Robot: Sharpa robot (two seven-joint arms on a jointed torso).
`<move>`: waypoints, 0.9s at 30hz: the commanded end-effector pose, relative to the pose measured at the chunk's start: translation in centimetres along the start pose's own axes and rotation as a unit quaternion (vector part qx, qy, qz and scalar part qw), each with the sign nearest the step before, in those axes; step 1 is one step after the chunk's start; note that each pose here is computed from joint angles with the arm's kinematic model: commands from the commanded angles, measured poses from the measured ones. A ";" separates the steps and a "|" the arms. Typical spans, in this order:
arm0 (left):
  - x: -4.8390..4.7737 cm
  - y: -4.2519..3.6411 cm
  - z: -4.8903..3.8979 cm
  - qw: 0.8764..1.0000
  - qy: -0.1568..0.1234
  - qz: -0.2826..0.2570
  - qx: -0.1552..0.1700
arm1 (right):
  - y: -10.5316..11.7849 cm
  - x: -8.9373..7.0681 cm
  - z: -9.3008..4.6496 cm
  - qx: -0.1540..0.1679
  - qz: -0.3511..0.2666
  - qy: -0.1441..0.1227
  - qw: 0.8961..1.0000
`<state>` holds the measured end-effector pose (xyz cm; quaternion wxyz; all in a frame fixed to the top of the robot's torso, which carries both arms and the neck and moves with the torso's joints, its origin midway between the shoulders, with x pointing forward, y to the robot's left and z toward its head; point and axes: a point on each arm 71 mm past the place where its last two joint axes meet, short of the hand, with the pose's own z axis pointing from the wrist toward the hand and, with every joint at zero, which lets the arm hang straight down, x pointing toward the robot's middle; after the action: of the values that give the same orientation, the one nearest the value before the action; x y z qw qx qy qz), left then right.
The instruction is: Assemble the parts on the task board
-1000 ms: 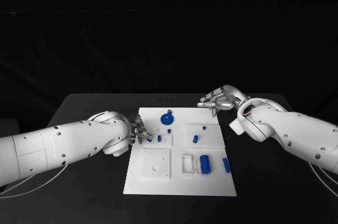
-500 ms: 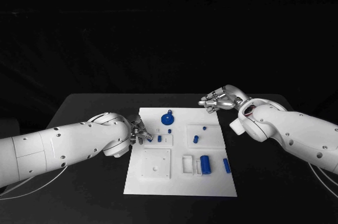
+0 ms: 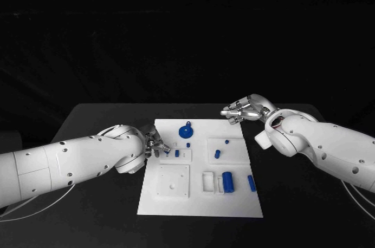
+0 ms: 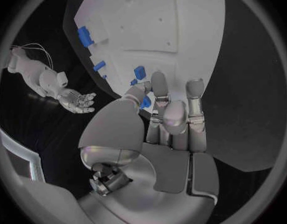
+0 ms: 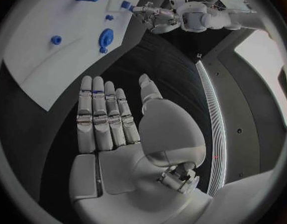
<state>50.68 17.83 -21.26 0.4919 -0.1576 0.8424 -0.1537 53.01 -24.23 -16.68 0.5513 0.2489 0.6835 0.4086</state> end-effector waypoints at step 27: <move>1.32 0.18 -0.12 1.000 0.001 0.027 0.011 | 0.0 0.2 0.0 -0.004 0.010 0.014 1.000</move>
<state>50.16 17.63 -21.97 0.4926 -0.1411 0.8455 -0.1502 53.03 -24.24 -16.80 0.5436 0.2540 0.6851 0.4131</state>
